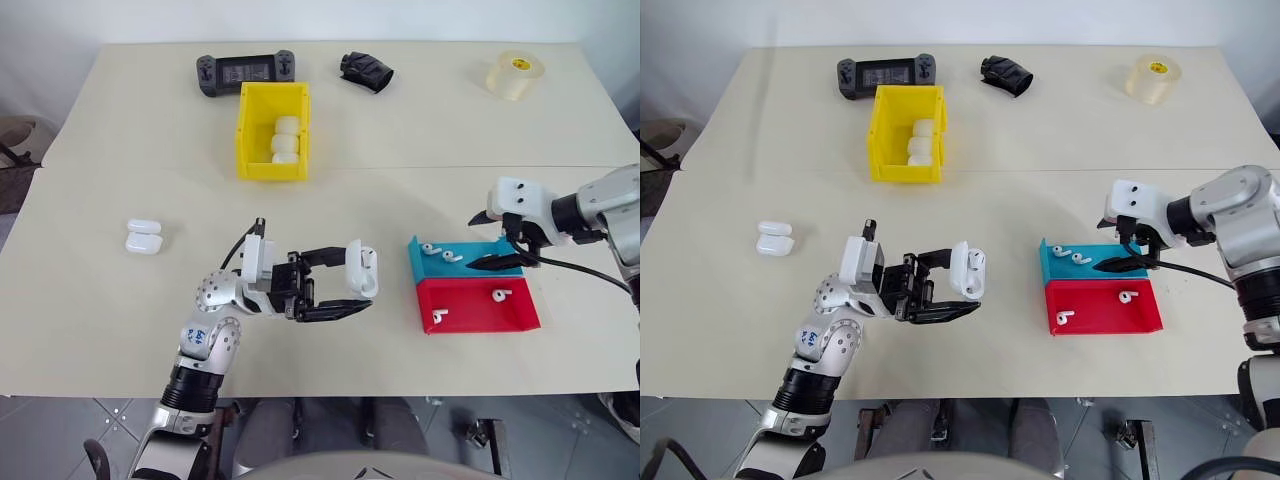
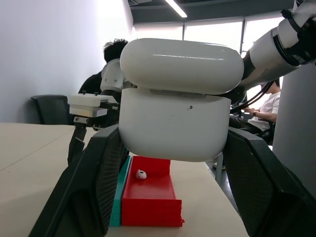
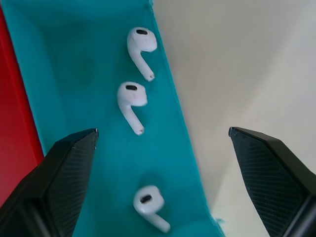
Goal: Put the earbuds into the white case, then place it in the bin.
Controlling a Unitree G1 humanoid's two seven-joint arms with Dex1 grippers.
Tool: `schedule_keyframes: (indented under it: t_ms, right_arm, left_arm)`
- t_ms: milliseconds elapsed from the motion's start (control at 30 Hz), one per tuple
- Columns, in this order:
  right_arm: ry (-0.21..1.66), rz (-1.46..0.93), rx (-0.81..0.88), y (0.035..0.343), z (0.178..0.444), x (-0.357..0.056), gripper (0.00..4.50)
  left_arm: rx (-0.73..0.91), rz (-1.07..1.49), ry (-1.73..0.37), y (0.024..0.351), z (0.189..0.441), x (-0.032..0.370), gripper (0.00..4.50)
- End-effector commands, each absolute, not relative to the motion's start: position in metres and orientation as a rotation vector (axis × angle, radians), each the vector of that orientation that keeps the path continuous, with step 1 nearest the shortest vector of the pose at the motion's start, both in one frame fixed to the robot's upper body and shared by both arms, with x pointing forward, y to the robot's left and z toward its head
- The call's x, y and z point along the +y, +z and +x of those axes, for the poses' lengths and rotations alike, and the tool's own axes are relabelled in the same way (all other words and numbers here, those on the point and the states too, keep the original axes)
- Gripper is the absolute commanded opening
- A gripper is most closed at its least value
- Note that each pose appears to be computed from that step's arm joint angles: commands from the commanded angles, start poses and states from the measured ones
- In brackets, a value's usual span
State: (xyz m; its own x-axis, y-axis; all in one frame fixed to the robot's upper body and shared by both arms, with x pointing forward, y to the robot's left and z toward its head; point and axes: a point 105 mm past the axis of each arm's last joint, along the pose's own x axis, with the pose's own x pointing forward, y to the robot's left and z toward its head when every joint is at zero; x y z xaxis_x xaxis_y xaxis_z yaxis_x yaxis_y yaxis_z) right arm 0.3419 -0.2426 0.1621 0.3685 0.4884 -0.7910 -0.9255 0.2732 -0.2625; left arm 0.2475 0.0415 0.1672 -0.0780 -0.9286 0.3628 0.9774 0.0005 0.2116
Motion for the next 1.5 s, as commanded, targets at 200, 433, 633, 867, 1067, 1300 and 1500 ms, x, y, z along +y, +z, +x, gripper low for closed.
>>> schedule_keyframes:
  t_ms: [200, 433, 633, 867, 1067, 1300, 1500]
  right_arm:
    - [1.018, -0.816, 0.664, 0.159, 0.346, -0.224, 4.45]
    - [1.021, -0.832, 0.659, 0.150, 0.347, -0.221, 3.52]
    - [1.024, -0.855, 0.653, 0.149, 0.346, -0.221, 2.49]
    - [1.027, -0.856, 0.651, 0.146, 0.345, -0.218, 2.49]
    - [1.032, -0.852, 0.656, 0.143, 0.344, -0.218, 1.22]
    - [1.031, -0.854, 0.657, 0.141, 0.343, -0.217, 0.97]
    - [1.030, -0.845, 0.642, 0.141, 0.344, -0.215, 0.97]
  left_arm:
    - [-0.520, -0.123, -1.601, 0.177, 0.244, 0.037, 2.86]
    - [-0.526, -0.121, -1.604, 0.179, 0.244, 0.037, 2.86]
    - [-0.525, -0.117, -1.600, 0.179, 0.245, 0.039, 2.86]
    - [-0.529, -0.118, -1.598, 0.180, 0.245, 0.039, 2.86]
    - [-0.530, -0.117, -1.599, 0.180, 0.245, 0.039, 2.86]
    - [-0.531, -0.116, -1.598, 0.181, 0.246, 0.038, 2.86]
    - [-0.532, -0.113, -1.599, 0.181, 0.247, 0.039, 2.86]
